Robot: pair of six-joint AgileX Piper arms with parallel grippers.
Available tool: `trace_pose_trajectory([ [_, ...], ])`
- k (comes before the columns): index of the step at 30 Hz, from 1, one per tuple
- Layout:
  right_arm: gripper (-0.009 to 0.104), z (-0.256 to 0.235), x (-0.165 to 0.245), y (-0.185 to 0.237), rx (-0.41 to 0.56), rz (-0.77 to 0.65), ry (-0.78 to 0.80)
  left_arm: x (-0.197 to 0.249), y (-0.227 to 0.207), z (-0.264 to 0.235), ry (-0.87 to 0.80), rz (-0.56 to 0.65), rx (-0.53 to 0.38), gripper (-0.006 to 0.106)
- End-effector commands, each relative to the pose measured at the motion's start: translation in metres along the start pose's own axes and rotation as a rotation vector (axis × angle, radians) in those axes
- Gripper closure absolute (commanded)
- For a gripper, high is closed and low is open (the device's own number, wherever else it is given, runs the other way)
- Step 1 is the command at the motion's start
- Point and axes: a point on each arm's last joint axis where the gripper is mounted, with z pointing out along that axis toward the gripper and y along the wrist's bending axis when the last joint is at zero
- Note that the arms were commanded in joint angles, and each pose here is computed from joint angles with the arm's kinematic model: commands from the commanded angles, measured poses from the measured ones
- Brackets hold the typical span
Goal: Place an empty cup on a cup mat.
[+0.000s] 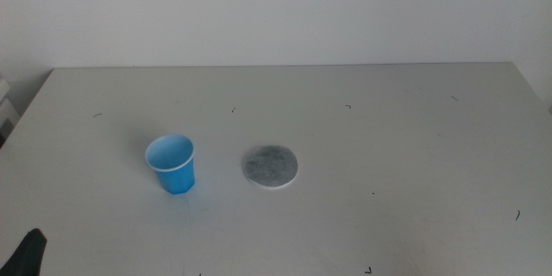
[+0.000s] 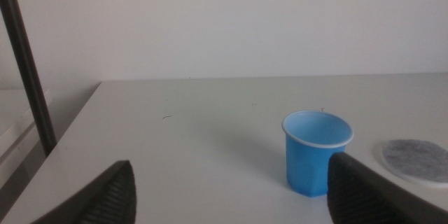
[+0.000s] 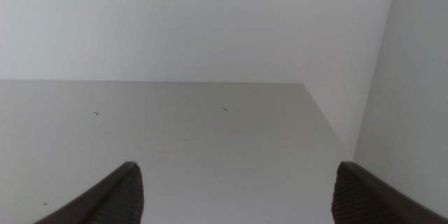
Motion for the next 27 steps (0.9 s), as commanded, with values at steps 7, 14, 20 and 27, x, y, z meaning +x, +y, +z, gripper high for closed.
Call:
trace_pose_trajectory([
  [7, 0.001, -0.003, -0.012, 0.0, 0.0, -0.017, -0.108, -0.038, -0.002, 0.01, -0.033, -0.014, 0.004, -0.005],
  [14, 0.001, -0.003, -0.012, 0.0, 0.0, -0.017, -0.108, -0.089, -0.005, 0.036, 0.018, -0.019, 0.001, -0.005],
  [20, 0.001, -0.003, -0.012, 0.0, 0.0, -0.017, -0.108, -0.14, -0.008, 0.072, 0.094, -0.02, -0.004, -0.005],
  [27, 0.001, -0.003, -0.012, 0.0, 0.0, -0.017, -0.108, -0.189, -0.011, 0.115, 0.232, -0.02, -0.014, -0.005],
])
